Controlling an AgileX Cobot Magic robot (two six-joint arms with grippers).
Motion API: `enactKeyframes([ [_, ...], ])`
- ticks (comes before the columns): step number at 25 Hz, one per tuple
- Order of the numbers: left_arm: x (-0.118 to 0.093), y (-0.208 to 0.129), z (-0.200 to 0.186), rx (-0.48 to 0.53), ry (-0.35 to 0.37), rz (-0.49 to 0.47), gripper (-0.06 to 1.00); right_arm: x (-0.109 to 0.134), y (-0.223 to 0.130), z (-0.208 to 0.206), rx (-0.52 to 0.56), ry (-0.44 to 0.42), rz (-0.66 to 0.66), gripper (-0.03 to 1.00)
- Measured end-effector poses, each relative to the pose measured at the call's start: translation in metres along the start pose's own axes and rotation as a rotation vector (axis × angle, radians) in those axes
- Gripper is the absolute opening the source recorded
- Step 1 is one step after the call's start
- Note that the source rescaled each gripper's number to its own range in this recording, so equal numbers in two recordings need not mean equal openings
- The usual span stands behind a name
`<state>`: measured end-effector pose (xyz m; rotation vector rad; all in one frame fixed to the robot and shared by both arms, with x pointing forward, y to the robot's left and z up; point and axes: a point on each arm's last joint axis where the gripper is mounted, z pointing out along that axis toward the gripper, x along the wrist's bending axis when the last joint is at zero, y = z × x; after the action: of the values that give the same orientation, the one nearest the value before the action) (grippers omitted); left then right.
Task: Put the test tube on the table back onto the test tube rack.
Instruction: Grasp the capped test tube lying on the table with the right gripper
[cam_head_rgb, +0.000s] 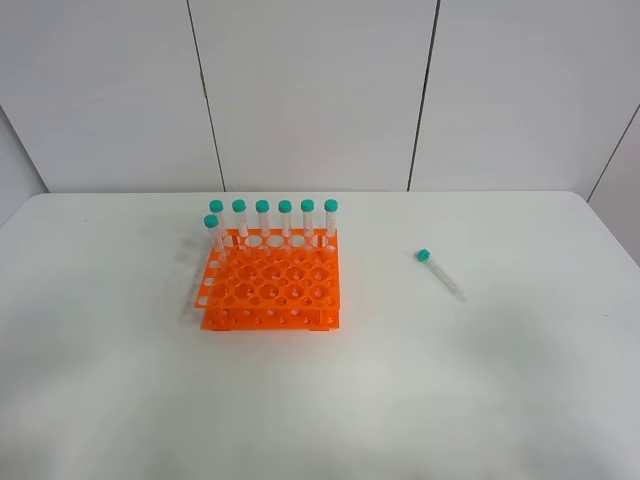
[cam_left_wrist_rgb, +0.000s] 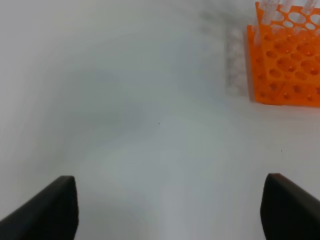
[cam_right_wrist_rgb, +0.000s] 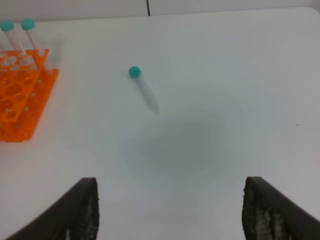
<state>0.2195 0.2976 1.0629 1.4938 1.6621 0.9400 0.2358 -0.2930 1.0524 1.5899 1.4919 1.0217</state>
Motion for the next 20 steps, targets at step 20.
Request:
enactKeyframes([
  [20, 0.0002, 0.0, 0.0, 0.0, 0.003, 0.001, 1.0, 0.0, 0.0001, 0.0, -0.001, 0.0, 0.0, 1.0],
])
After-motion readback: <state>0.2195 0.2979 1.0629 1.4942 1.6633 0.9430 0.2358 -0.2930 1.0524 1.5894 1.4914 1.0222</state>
